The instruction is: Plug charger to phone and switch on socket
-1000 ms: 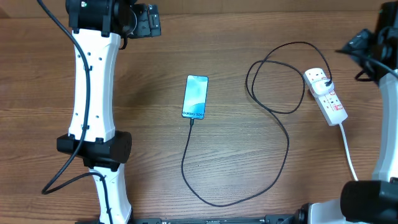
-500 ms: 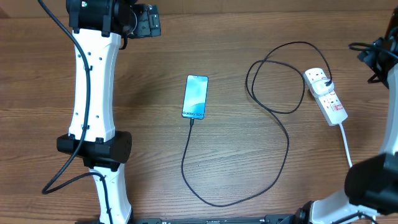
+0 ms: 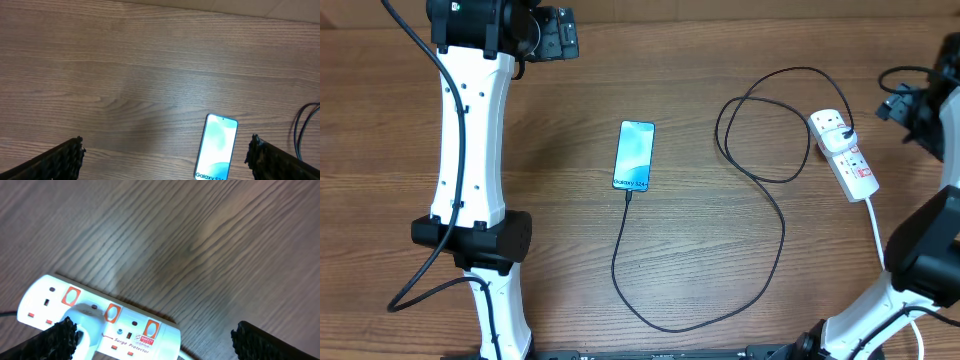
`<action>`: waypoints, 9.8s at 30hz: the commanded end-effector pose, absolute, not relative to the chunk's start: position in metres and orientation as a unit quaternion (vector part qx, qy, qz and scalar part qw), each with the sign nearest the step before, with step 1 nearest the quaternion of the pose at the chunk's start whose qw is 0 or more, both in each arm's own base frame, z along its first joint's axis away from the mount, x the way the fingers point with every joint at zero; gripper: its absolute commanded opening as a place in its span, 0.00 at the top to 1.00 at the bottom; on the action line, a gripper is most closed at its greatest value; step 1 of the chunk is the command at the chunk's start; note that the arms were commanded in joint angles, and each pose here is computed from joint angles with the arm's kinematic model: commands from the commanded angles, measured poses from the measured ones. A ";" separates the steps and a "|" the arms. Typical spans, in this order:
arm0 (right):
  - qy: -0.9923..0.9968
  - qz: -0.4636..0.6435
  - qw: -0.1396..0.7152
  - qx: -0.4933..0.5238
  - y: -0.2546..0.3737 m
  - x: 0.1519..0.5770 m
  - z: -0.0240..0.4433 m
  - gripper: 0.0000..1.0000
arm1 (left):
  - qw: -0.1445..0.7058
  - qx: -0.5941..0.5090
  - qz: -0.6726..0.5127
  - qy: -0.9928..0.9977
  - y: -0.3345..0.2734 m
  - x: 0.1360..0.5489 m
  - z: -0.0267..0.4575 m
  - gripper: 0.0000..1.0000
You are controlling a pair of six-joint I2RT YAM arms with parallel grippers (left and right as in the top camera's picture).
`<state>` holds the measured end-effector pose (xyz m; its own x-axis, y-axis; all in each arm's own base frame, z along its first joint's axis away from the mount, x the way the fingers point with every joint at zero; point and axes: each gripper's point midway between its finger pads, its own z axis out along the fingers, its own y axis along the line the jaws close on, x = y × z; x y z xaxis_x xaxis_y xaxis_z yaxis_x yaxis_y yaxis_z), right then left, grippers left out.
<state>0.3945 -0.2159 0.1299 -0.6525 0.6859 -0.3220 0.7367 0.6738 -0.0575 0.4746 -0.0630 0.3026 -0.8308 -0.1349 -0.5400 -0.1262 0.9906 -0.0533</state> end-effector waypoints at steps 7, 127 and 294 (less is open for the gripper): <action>0.923 0.007 0.132 0.362 -0.220 0.391 0.115 0.00 | 0.280 -0.078 0.002 0.957 -0.058 0.477 0.298 0.00; 0.925 0.024 0.071 0.373 -0.181 0.384 0.020 0.00 | 0.279 -0.078 0.002 0.957 -0.058 0.477 0.298 0.00; 0.705 0.057 0.704 -0.069 0.034 0.244 0.175 0.00 | 0.280 -0.077 0.002 0.957 -0.058 0.477 0.298 0.00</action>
<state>0.2432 0.0365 0.1853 0.0308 -0.0108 -0.9995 -0.1946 0.9807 -0.0166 0.4743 -0.0617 0.3024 -0.8308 -0.1350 -0.5399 -0.1304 0.9903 -0.0470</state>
